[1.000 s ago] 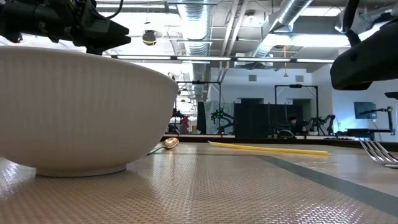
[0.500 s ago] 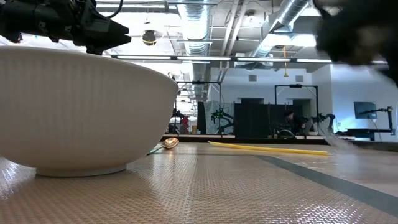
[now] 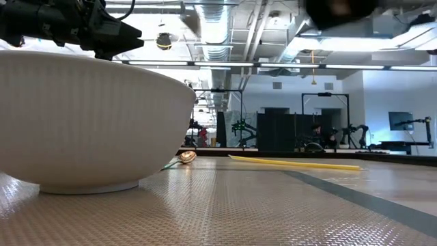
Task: Pick & Place Utensil
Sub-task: Put the orange fork into the white bowl
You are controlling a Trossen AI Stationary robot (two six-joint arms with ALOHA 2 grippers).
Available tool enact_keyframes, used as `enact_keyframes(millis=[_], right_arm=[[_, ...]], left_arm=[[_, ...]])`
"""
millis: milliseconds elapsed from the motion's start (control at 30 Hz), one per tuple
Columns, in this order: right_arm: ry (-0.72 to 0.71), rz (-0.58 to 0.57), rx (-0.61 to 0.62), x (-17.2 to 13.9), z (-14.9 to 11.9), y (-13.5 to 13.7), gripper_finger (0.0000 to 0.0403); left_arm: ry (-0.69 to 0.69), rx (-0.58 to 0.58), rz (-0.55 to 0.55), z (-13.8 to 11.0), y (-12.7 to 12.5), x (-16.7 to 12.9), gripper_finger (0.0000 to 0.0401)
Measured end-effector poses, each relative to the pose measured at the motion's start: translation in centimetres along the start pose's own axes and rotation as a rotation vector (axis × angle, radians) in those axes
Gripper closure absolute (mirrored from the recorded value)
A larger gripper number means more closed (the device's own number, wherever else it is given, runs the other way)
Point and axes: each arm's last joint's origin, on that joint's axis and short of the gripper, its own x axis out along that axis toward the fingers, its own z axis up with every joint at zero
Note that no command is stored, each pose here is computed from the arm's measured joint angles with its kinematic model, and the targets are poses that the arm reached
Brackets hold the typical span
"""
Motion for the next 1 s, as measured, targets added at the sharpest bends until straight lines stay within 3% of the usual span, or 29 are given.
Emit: enact_keyframes(millis=[133, 300, 533, 600, 767, 1000], right_arm=[[-0.002, 0.123, 0.001, 0.3, 2.3, 1.0, 0.0399], [0.063, 0.148, 0.071, 0.6, 4.2, 0.8, 0.0399], [0.113, 0.187, 0.133, 2.6, 3.2, 0.9, 0.0398], [0.121, 0.268, 0.147, 3.5, 3.1, 1.7, 0.0399], [0.181, 0.197, 0.158, 5.8, 2.9, 0.4, 0.0396], [0.268, 0.187, 0.212, 7.1, 4.2, -0.2, 0.0393]], left_arm=[[0.0, 0.0, 0.0, 0.0, 0.0, 0.0, 0.027], [0.0, 0.0, 0.0, 0.0, 0.0, 0.0, 0.027], [0.004, 0.001, 0.0, 0.0, 0.0, 0.0, 0.027], [0.009, 0.002, 0.001, -0.1, 0.0, 0.0, 0.027], [0.02, 0.005, -0.004, -0.3, 0.0, 0.1, 0.027], [0.027, 0.007, -0.012, -0.3, -0.1, 0.2, 0.027]])
